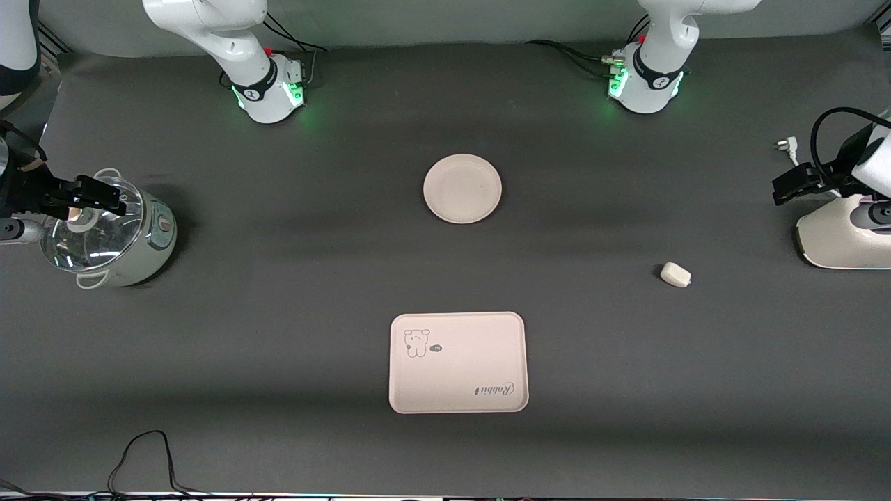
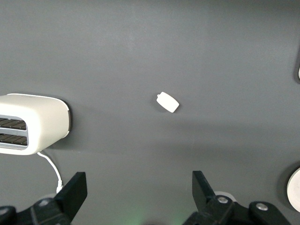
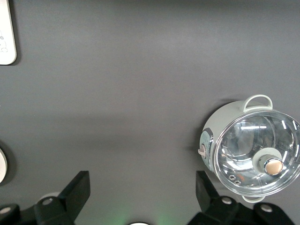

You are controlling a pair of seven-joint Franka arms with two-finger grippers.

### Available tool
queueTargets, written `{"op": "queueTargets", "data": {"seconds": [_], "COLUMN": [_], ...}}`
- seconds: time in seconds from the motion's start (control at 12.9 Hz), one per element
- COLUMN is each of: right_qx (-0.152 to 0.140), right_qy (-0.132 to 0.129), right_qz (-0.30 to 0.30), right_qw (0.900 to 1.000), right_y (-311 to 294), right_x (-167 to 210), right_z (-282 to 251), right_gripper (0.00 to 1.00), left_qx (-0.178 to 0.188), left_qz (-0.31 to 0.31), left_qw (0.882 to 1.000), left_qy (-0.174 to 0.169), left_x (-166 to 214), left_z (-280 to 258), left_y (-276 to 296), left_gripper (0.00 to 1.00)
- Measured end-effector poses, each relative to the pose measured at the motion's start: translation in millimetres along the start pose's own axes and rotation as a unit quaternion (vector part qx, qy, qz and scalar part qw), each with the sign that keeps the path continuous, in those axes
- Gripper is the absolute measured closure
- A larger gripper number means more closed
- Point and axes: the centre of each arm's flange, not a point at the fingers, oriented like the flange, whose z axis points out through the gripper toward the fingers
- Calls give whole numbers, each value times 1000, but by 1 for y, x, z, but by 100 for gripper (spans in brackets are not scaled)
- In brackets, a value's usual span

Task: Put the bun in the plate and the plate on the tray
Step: 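Move the left gripper toward the white bun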

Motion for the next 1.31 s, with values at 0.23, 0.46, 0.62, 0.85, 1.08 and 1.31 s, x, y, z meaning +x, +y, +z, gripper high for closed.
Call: {"op": "queueTargets", "data": {"seconds": [0.23,0.46,0.62,0.85,1.08,1.31], "right_qx": [0,0,0,0,0,0], "right_qy": [0,0,0,-1,-1,-2], "right_qz": [0,0,0,0,0,0], "right_qw": [1000,1000,1000,1000,1000,1000], "right_y": [0,0,0,0,0,0], "right_x": [0,0,0,0,1,1], "right_z": [0,0,0,1,1,2], "right_gripper": [0,0,0,0,0,0], "left_qx": [0,-1,-1,-2,-9,-15], "left_qz": [10,13,27,35,32,30], "left_qw": [1000,1000,1000,999,999,999], "left_qy": [-4,-5,-12,-24,-31,-36], "left_x": [-1,-2,-3,-6,-11,-36], "left_z": [-2,-2,-1,0,0,1], "left_y": [-1,-1,-3,-3,-5,-12], "left_gripper": [0,0,0,0,0,0]}}
